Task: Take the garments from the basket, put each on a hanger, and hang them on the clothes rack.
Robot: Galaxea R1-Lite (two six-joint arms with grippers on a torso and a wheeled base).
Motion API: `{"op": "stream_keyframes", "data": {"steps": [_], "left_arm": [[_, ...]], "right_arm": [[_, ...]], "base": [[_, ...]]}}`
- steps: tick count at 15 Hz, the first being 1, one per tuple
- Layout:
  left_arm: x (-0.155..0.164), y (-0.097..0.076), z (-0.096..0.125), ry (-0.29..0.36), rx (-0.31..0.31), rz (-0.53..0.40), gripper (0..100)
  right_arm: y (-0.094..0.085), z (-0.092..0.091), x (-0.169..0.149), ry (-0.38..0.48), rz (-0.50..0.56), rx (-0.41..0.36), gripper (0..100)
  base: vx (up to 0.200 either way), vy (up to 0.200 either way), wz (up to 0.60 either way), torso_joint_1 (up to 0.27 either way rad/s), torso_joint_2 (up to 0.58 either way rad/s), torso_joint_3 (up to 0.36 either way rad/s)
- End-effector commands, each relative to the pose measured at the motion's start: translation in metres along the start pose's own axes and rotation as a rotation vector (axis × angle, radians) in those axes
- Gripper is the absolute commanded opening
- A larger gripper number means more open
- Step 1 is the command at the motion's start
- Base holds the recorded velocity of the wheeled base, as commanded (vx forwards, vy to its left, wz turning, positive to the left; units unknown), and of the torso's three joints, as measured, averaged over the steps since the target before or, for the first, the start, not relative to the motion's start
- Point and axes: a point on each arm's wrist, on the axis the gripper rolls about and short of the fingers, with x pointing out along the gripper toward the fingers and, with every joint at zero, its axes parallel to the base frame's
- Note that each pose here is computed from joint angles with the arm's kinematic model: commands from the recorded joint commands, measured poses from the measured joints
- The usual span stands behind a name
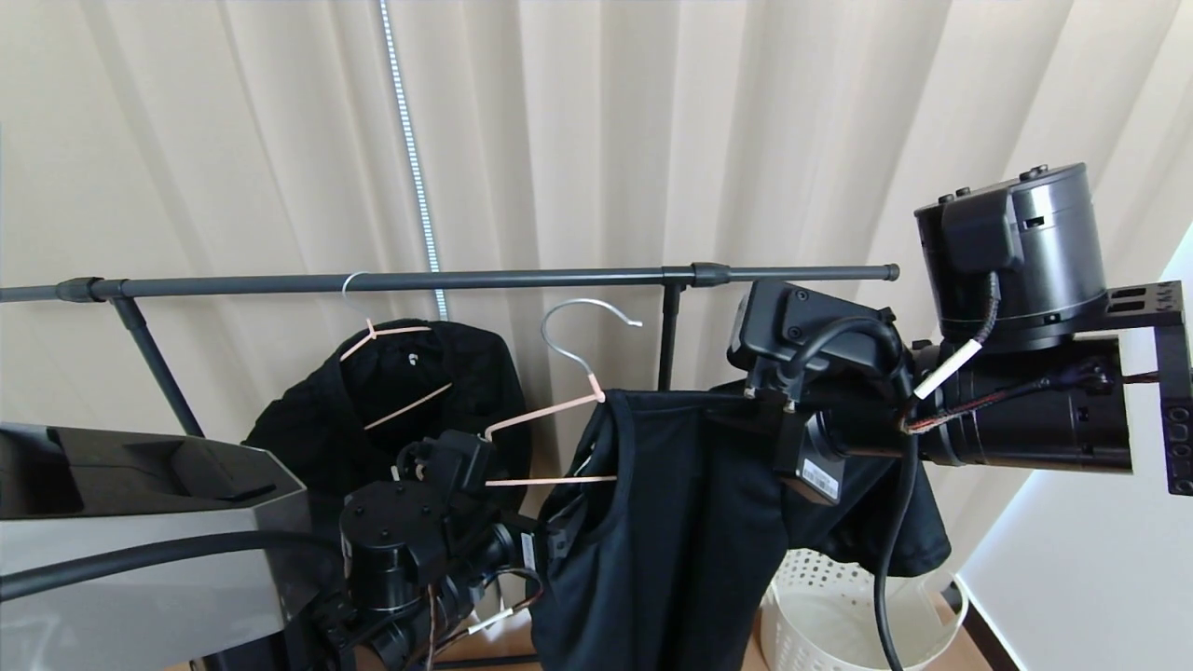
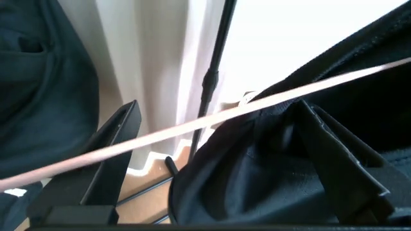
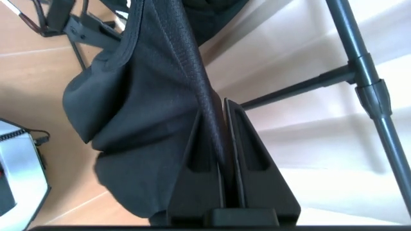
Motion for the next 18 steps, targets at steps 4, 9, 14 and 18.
{"op": "stream_keyframes", "data": {"steps": [4,9,14,18], "left_arm": [[0.005,0.001,-0.007,0.019,0.005,0.015,100],[0.005,0.001,-0.009,0.024,0.007,0.016,100],[0.005,0.001,-0.009,0.021,0.009,0.029,0],[0.003,0.002,-0.002,-0.001,0.006,0.031,0]], "right_arm": [[-0.002,0.006,-0.018,-0.044,-0.027,0.003,0],[0.0,0.006,-0.02,-0.044,-0.023,0.021,0],[0.002,0.006,-0.021,-0.048,-0.019,0.026,0],[-0.004,-0.007,-0.018,-0.004,-0.033,0.057,0]], "base": [[0.0,0.0,0.0,0.0,0.0,0.0],[0.0,0.0,0.0,0.0,0.0,0.0],[0.0,0.0,0.0,0.0,0.0,0.0],[0.0,0.0,0.0,0.0,0.0,0.0]]}}
